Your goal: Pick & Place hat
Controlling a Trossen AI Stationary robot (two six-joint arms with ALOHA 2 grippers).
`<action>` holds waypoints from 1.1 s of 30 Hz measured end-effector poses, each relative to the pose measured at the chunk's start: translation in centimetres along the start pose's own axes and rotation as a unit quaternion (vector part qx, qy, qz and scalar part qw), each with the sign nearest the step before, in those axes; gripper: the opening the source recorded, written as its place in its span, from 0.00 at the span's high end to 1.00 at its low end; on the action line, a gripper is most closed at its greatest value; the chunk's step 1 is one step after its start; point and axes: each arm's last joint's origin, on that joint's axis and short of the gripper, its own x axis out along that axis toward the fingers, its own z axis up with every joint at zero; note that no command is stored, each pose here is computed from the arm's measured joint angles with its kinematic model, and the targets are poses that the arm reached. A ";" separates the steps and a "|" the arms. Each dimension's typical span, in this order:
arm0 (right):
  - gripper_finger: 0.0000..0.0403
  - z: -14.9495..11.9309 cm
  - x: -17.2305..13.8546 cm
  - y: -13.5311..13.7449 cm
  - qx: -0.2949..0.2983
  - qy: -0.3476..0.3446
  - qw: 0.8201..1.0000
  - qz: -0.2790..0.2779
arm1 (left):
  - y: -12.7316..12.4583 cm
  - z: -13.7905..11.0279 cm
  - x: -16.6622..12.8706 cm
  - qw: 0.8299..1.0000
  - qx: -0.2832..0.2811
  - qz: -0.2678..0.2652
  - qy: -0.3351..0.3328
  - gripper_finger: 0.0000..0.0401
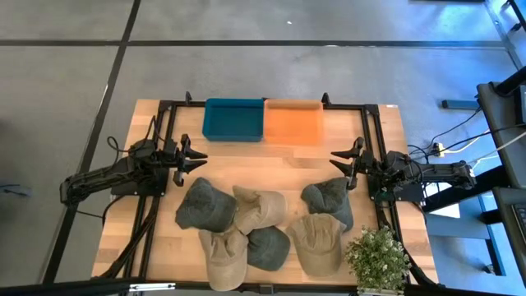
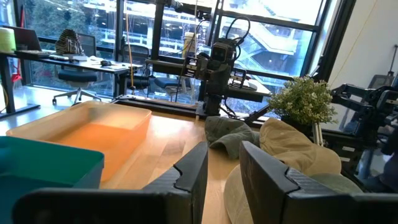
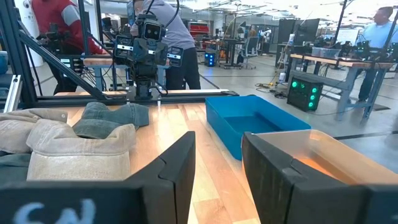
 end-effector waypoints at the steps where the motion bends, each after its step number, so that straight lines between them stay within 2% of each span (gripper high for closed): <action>1: 0.67 0.0 0.0 0.0 0.000 0.000 1.000 0.000 | 0.0 0.0 0.0 1.000 0.000 0.000 0.000 0.78; 24: 0.67 0.0 0.0 0.0 0.005 0.000 1.000 0.001 | 0.0 0.0 0.0 1.000 0.000 0.000 0.000 0.78; 29: 0.67 0.0 0.0 0.1 0.079 -0.001 0.997 0.009 | 0.0 0.0 0.0 1.000 0.000 0.000 0.000 0.78; 33: 0.67 0.1 0.0 0.0 0.083 -0.005 0.997 0.002 | 0.0 0.0 0.0 1.000 0.000 0.000 0.000 0.78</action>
